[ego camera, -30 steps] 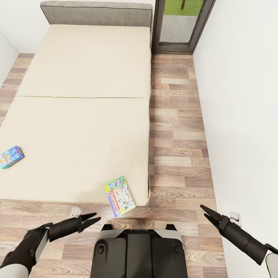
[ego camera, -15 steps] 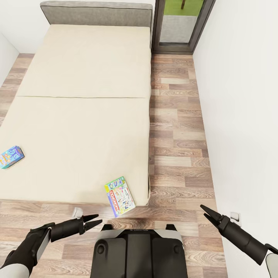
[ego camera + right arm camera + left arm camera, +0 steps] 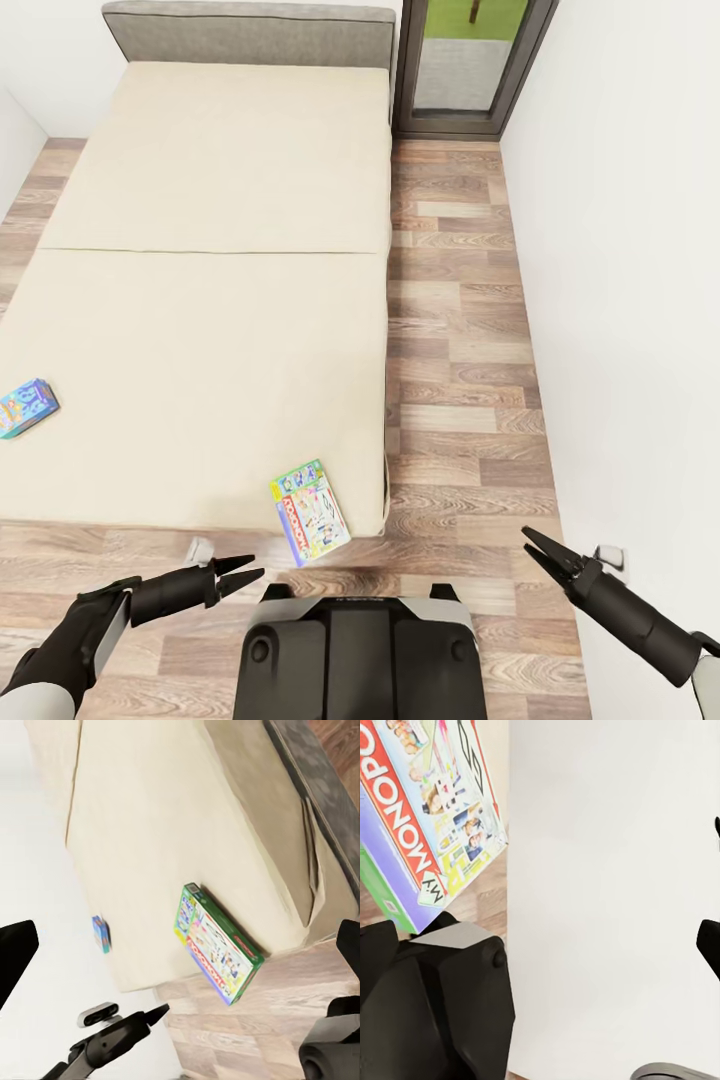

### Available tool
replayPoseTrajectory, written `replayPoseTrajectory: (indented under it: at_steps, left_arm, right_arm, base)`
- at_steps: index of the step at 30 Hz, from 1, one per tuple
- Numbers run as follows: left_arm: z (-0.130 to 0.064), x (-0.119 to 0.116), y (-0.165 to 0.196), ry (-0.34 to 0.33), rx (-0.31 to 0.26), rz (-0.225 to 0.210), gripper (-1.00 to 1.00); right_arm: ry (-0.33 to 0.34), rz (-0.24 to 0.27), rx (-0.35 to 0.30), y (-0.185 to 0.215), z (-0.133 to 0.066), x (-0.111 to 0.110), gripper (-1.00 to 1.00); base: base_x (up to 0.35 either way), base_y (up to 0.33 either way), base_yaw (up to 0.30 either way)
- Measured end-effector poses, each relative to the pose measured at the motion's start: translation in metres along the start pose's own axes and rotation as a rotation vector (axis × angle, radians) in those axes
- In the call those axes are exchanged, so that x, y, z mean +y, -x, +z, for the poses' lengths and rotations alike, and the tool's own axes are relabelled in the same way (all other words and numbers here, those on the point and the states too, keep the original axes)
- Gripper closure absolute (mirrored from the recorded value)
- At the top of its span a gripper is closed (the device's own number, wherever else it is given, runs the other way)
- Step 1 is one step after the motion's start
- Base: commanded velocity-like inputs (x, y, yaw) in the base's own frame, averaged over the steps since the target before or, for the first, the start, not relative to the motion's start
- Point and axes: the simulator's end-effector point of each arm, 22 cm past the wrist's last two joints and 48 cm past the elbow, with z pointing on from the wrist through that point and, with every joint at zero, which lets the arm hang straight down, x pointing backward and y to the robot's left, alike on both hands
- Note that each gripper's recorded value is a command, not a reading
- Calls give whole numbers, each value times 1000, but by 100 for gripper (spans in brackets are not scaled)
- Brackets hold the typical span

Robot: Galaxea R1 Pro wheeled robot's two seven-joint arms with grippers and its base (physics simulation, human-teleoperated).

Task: Put all the toys in the child's room - the three board games (two on the bed and one on the table), the two jigsaw puzzles on the table, and the tennis ball on the table - inside the toy box on the table in the child's room.

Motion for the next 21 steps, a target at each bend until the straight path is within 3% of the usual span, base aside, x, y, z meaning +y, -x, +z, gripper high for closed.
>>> replayPoseTrajectory:
  at_steps: [7, 21]
  left_arm:
    - [2, 1, 3, -18, -1, 0, -100]
    - [7, 0, 7, -69, 0, 6, -100]
  right_arm:
    - [104, -10, 5, 3, -1, 19, -100]
    - [134, -19, 11, 8, 4, 18, -100]
  base:
    - [0, 0, 0]
    - [0, 0, 0]
